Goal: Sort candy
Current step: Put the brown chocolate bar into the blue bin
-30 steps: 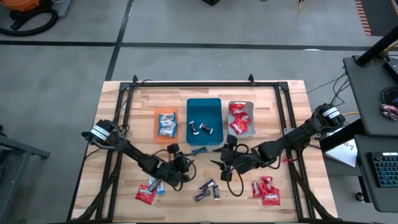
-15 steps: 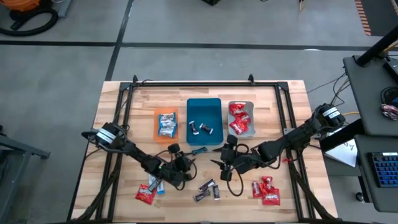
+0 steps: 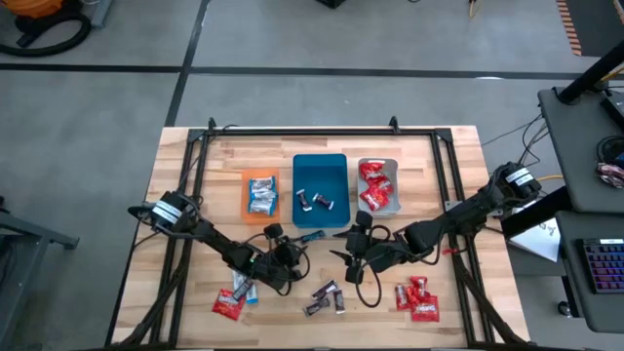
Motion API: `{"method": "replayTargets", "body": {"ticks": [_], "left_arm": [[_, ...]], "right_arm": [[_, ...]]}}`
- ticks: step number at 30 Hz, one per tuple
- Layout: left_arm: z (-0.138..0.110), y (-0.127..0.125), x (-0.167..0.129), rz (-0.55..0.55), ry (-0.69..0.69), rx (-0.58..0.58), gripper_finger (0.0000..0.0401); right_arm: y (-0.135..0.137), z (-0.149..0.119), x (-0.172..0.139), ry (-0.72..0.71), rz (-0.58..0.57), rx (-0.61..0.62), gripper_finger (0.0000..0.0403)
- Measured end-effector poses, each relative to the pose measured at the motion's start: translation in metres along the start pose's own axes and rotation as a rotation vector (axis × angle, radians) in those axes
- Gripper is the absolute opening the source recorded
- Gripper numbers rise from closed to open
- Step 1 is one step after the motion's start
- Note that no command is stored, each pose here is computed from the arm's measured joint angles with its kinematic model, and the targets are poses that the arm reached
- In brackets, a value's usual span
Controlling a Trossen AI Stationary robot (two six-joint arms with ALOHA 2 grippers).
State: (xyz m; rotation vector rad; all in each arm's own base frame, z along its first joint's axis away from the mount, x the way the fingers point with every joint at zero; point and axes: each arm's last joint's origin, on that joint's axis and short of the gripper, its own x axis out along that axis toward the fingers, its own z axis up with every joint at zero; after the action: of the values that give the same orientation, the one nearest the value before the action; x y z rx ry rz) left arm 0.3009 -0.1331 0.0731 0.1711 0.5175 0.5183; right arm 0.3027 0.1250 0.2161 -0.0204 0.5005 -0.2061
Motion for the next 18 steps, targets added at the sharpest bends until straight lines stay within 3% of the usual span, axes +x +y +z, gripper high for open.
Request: {"method": "replayTargets", "body": {"ticks": [11,18], "left_arm": [[-0.0007,-0.0003,0.0013,-0.047,0.026,-0.007,0.0011],[-0.0009,-0.0006,0.0009,-0.053,0.029,-0.011,0.0001]], "right_arm": [[0.0,0.0,0.0,0.0,0.0,0.0,0.0192],[0.0,0.0,0.0,0.0,0.001,0.0,0.0192]]}}
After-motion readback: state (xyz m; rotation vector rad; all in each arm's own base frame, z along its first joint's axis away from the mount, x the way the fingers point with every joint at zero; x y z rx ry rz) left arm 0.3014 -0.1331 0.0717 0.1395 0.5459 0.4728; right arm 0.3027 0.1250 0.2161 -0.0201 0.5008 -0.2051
